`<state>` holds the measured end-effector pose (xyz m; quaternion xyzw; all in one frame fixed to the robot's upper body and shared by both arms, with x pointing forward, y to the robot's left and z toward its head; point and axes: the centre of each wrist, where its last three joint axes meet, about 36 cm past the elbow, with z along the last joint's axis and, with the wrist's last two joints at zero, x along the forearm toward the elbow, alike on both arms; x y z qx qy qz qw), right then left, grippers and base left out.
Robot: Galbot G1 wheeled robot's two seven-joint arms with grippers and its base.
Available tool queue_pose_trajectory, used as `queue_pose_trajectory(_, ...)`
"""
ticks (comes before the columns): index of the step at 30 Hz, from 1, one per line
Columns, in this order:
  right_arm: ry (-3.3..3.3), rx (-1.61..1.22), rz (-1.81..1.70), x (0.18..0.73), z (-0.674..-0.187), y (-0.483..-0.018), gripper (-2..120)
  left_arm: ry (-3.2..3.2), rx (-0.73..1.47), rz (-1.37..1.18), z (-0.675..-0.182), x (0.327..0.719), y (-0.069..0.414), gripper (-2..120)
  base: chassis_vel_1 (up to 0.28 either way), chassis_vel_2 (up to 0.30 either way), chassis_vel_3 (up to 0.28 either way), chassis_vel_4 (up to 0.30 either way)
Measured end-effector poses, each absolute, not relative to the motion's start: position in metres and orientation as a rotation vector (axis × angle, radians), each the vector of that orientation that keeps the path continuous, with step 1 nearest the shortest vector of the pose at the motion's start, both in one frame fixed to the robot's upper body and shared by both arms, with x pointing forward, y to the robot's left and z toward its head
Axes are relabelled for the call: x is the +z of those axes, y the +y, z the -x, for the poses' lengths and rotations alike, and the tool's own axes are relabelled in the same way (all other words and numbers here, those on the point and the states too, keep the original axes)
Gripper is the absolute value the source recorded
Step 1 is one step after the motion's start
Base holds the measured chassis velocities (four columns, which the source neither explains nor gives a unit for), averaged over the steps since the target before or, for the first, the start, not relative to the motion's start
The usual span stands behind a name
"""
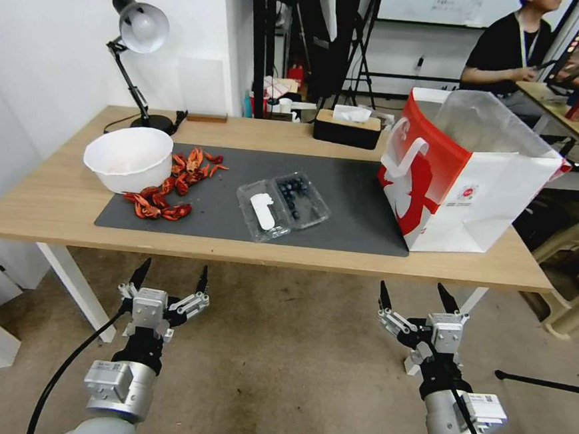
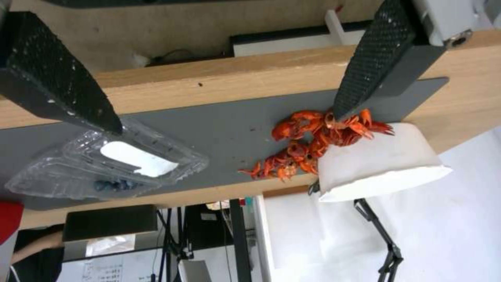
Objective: Close the takeout container lid, then place the container into the takeout bag.
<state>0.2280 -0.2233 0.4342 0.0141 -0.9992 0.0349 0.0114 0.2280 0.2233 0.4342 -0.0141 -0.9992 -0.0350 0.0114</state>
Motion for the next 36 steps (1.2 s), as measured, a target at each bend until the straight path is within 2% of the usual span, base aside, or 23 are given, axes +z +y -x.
queue_pose_trajectory(21, -3.099, 0.102, -0.048, 0.435, -0.228, -0.223, 100, -3.11, -0.082, 0.044, -0.229, 0.436, 0.222, 100, 0.0, 0.0, 0.0, 0.0)
queue_pose_trajectory(28, -2.882, -0.044, -0.13, 0.448, -0.221, -0.211, 100, -3.0, 0.173, 0.083, -0.238, 0.457, 0.209, 100, 0.0, 0.0, 0.0, 0.0)
queue_pose_trajectory(36, -2.888, -0.109, -0.182, 0.456, -0.227, -0.217, 100, -2.831, 0.322, 0.215, -0.242, 0.473, 0.198, 100, 0.0, 0.0, 0.0, 0.0)
